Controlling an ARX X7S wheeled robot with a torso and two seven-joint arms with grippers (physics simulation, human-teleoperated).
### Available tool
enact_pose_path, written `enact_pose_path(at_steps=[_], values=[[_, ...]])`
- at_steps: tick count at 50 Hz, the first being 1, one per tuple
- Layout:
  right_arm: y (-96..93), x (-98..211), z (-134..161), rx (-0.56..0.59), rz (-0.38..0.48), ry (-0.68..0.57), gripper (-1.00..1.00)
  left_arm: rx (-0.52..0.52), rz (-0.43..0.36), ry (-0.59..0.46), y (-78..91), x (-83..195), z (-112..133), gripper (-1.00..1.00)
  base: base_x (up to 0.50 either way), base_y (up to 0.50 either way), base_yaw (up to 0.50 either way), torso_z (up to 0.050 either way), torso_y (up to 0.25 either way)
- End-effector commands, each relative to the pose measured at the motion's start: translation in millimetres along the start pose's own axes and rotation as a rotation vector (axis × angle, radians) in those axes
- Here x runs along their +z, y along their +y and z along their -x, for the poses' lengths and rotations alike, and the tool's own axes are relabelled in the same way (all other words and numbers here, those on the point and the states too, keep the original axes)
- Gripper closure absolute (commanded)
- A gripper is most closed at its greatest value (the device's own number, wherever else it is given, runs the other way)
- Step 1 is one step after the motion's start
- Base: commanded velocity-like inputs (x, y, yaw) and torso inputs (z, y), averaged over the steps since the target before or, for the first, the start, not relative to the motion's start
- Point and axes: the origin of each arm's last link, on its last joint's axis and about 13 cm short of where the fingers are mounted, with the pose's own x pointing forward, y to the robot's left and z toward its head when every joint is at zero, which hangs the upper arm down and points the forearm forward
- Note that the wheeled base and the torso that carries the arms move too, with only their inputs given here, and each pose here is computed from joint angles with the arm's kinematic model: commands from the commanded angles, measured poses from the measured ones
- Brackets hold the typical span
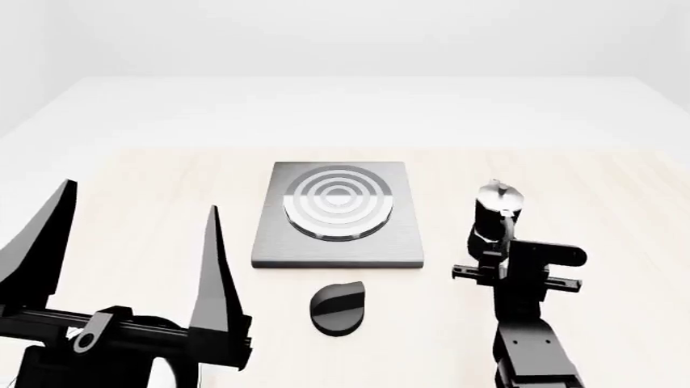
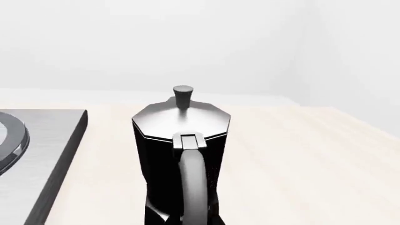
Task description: Turn on the stove and put the moka pot on it.
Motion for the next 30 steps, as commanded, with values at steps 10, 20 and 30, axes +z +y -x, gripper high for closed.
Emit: enact_pose_path(at_steps=[10,20,30], values=[[12.9,39.8,-3.1,0.023,0.008,-0.125,1.0,0.001,0.01,0.003,-0.6,-1.4,1.9,-1.0,0.0,0.0,0.0,0.0,0.0],[16.6,54.8,-8.1,0.026,0.023,-0.151,1.0,0.002,0.012,0.005,-0.4,-3.0,1.5,-1.0,0.0,0.0,0.0,0.0,0.001],[20.8,66.7,-25.4,0.026,0.001,-0.205,1.0,-0.001,0.015,0.004,-0.8,-3.0,0.6,-1.0,0.0,0.0,0.0,0.0,0.001]])
